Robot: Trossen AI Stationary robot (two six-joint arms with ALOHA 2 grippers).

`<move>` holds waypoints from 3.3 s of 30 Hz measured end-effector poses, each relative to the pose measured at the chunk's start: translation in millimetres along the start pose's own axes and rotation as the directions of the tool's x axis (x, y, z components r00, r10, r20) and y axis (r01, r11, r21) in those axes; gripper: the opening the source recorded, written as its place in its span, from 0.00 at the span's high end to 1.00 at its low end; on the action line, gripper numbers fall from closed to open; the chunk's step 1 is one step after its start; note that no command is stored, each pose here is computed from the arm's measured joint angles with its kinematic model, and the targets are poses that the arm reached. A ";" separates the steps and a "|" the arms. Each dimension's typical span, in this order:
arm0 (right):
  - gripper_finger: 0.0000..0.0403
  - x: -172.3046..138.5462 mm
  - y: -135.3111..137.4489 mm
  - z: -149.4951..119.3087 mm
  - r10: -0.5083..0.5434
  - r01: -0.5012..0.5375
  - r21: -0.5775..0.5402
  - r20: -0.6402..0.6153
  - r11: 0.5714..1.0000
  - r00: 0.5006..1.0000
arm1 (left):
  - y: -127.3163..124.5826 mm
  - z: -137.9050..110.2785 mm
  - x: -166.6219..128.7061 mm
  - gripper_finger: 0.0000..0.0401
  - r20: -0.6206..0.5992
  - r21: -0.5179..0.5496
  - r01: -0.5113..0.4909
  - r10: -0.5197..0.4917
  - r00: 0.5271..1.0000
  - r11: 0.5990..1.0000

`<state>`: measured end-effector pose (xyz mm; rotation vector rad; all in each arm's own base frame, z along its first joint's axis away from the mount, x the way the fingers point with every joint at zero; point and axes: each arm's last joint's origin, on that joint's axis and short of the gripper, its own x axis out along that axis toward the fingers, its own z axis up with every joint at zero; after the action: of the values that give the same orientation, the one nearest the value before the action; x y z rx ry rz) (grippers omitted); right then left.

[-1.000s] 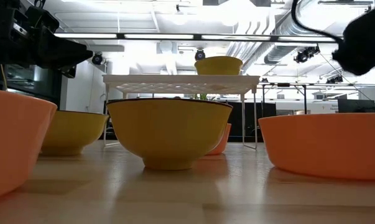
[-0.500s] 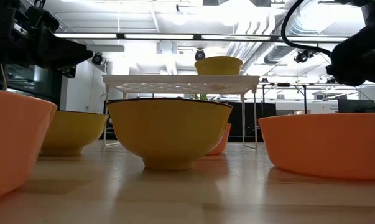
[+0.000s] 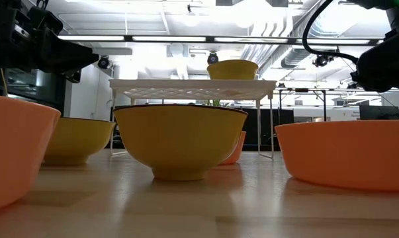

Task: Pick & Place Mini bowls
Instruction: Stack the yellow bowl on the yellow bowl on the shelf

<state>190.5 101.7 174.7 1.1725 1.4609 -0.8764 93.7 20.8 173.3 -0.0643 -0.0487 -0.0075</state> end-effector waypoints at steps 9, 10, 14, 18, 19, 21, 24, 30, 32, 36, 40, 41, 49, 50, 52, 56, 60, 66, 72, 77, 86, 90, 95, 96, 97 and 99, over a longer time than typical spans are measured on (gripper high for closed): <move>0.97 -1.2 -0.4 -0.9 -0.006 0.005 -0.025 -0.021 1.000 1.000 | 0.0 0.0 0.0 0.74 0.000 0.000 0.001 -0.001 1.000 1.000; 0.97 -1.2 -0.4 -0.9 -0.006 0.005 -0.025 -0.021 1.000 1.000 | 0.0 0.0 0.0 0.74 0.000 0.000 0.001 -0.001 1.000 1.000; 0.96 -1.0 -0.4 -1.1 -0.008 0.007 -0.048 -0.028 0.999 1.000 | 0.0 0.0 0.0 0.74 0.000 0.000 0.001 -0.001 1.000 1.000; 0.98 -1.1 -0.6 -1.4 -0.010 0.007 -0.064 -0.038 0.998 0.999 | 0.0 0.0 0.0 0.74 0.000 0.000 0.001 -0.001 1.000 1.000; 0.98 -1.0 -0.7 -1.4 -0.011 0.008 -0.070 -0.042 0.998 0.999 | 0.0 0.0 0.0 0.74 0.000 0.000 0.001 -0.001 1.000 1.000; 0.98 -1.0 -0.7 -1.5 -0.012 0.008 -0.077 -0.045 0.997 0.999 | -0.1 0.0 0.0 0.74 0.000 0.000 0.003 -0.003 1.000 1.000; 0.98 -1.2 -0.6 -1.7 -0.010 0.005 -0.093 -0.050 0.996 0.999 | -0.1 0.0 0.0 0.74 -0.001 0.000 0.004 -0.004 1.000 1.000; 0.98 -2.8 -1.8 -1.9 -0.003 -0.003 -0.122 -0.052 0.993 0.999 | -0.1 0.0 0.0 0.74 0.000 0.000 0.005 -0.005 1.000 1.000; 0.98 -2.9 -1.8 -1.9 -0.003 -0.004 -0.134 -0.052 0.991 0.999 | -0.1 0.0 0.0 0.74 0.000 0.000 0.005 -0.005 1.000 1.000; 0.99 -11.3 0.0 -3.1 -0.018 0.015 -0.164 -0.016 0.986 1.000 | -0.1 0.0 0.0 0.74 0.000 0.000 0.004 -0.004 1.000 1.000; 1.00 -23.4 1.9 -5.1 -0.042 0.044 -0.208 0.013 0.977 0.999 | -0.1 0.0 0.0 0.74 0.000 0.000 0.004 -0.004 1.000 1.000; 1.00 -25.9 2.7 -5.8 -0.043 0.046 -0.219 0.018 0.975 0.999 | -0.1 0.0 0.0 0.74 0.000 0.000 0.004 -0.004 1.000 1.000; 0.99 -36.2 8.8 -7.8 -0.008 0.022 -0.289 0.050 0.957 0.999 | -0.1 0.0 0.0 0.74 0.000 0.000 0.004 -0.004 1.000 1.000; 0.99 -35.8 8.5 -7.7 -0.010 0.024 -0.291 0.051 0.957 0.999 | -0.1 0.0 0.0 0.74 0.000 0.000 0.004 -0.004 1.000 1.000; 0.99 -34.0 8.2 -7.2 -0.008 0.022 -0.294 0.051 0.956 0.999 | -0.1 0.0 0.0 0.74 0.000 0.000 0.003 -0.003 1.000 1.000; 0.99 -30.5 8.0 -6.1 -0.010 0.028 -0.294 0.061 0.955 0.998 | -0.1 0.0 0.0 0.74 0.000 0.000 0.003 -0.003 1.000 1.000; 1.00 -29.8 7.9 -4.6 -0.012 0.034 -0.295 0.077 0.955 0.997 | -0.1 0.0 0.0 0.74 0.000 0.000 0.003 -0.003 1.000 1.000; 1.00 -30.9 9.4 3.9 -0.007 0.033 -0.283 0.093 0.959 0.996 | 0.0 0.0 0.0 0.74 0.000 0.000 0.000 0.000 1.000 1.000; 1.00 -29.9 14.0 12.4 0.015 0.016 -0.263 0.117 0.965 0.993 | 0.0 0.0 0.0 0.74 0.000 0.000 0.000 0.000 1.000 1.000; 1.00 -24.7 21.7 19.0 0.032 0.002 -0.276 0.120 0.961 0.992 | 0.0 0.0 0.0 0.74 0.000 0.000 0.000 0.000 1.000 1.000; 1.00 -21.3 28.9 32.0 0.049 -0.002 -0.319 0.140 0.948 0.989 | 0.0 0.0 0.0 0.74 0.000 0.000 0.000 0.000 1.000 1.000; 1.00 -20.8 30.4 32.2 0.063 -0.020 -0.321 0.124 0.947 0.990 | 0.0 0.0 0.0 0.74 0.000 0.000 0.000 0.000 1.000 1.000; 1.00 -19.2 29.6 24.2 0.057 -0.016 -0.314 0.120 0.949 0.991 | 0.0 0.0 0.0 0.74 0.000 0.000 0.001 -0.001 1.000 1.000; 1.00 -19.1 29.6 22.8 0.057 -0.018 -0.311 0.117 0.950 0.991 | 0.0 0.0 0.0 0.74 0.000 0.000 0.001 -0.001 1.000 1.000; 1.00 -18.9 29.5 21.8 0.057 -0.019 -0.308 0.115 0.951 0.992 | 0.0 0.0 0.0 0.74 0.000 0.000 0.001 -0.001 1.000 1.000; 1.00 -18.6 29.2 20.2 0.055 -0.021 -0.304 0.105 0.952 0.993 | 0.0 0.0 0.0 0.74 0.000 0.000 0.001 -0.001 1.000 1.000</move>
<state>224.1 86.3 190.3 0.9048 1.4173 -0.6530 93.7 20.8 173.3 -0.0642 -0.0488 -0.0085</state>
